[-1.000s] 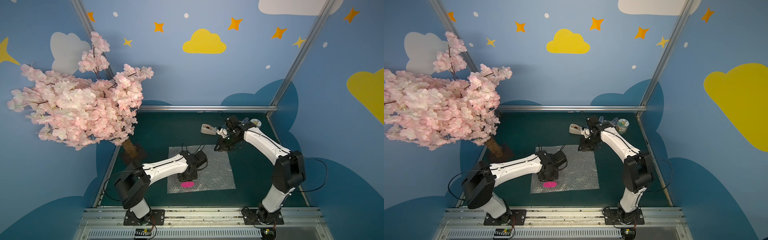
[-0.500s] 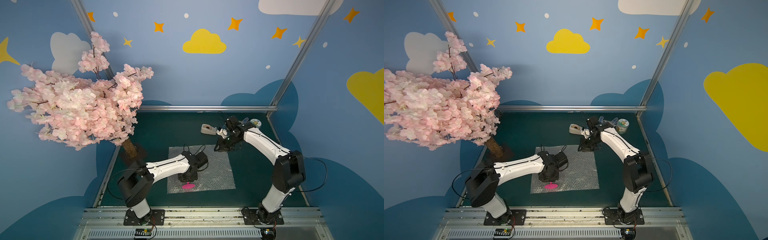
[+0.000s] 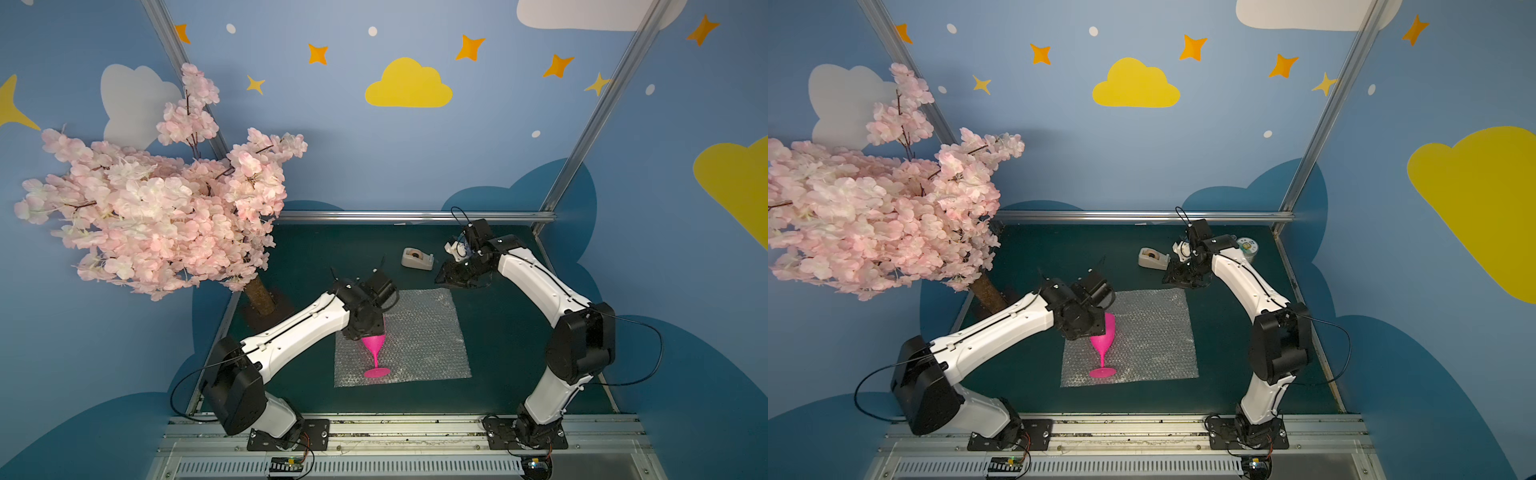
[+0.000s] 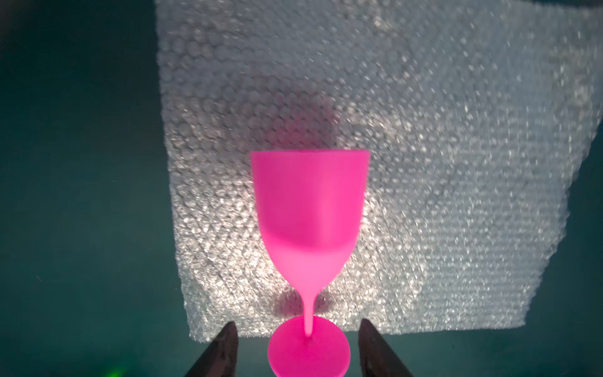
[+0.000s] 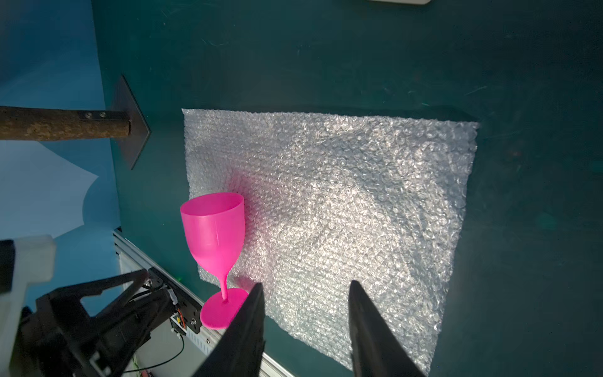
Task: Wrap wine glasses in bubble wrap
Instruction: Place the wine glass on the bubble wrap, then wrap the wine glass in bubble wrap.
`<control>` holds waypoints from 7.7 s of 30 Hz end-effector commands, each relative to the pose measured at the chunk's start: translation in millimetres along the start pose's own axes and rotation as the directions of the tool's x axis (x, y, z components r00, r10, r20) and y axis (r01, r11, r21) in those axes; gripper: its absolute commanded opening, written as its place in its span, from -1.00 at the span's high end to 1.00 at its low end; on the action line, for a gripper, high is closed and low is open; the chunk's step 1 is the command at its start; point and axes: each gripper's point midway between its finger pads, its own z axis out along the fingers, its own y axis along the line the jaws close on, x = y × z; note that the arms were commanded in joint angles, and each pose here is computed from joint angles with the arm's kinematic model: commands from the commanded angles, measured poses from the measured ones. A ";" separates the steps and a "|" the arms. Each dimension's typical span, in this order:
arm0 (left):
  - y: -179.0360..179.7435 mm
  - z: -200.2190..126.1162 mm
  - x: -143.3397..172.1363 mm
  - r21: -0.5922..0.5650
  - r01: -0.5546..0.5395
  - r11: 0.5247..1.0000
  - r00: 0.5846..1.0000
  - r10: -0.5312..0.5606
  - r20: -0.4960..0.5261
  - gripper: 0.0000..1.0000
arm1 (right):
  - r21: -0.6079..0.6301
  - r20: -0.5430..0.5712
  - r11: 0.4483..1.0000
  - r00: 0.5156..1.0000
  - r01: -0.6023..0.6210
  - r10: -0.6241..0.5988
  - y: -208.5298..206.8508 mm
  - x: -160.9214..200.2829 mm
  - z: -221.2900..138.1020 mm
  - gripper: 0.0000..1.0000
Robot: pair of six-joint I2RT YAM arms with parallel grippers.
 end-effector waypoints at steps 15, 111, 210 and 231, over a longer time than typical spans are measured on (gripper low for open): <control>80.2 60.7 16.4 0.075 0.218 0.973 0.972 -0.209 -0.109 -0.11 | 0.006 0.062 0.998 0.996 -0.069 0.068 -18.6 -6.4 17.6 0.16; -127.0 41.0 19.8 0.278 0.080 0.957 0.992 -0.049 -0.118 0.85 | -0.397 -0.205 0.905 0.976 -0.152 0.074 72.8 169.0 88.8 0.88; -84.9 86.1 -25.3 0.045 -0.199 0.979 0.968 0.204 -0.143 -0.83 | -0.014 0.259 0.936 0.905 0.352 -0.337 69.9 167.9 44.7 -0.60; -98.1 70.9 -36.0 0.081 -0.127 0.989 0.972 0.140 -0.189 -0.91 | 0.245 0.044 0.863 0.885 0.441 -0.464 67.9 204.3 118.5 -0.45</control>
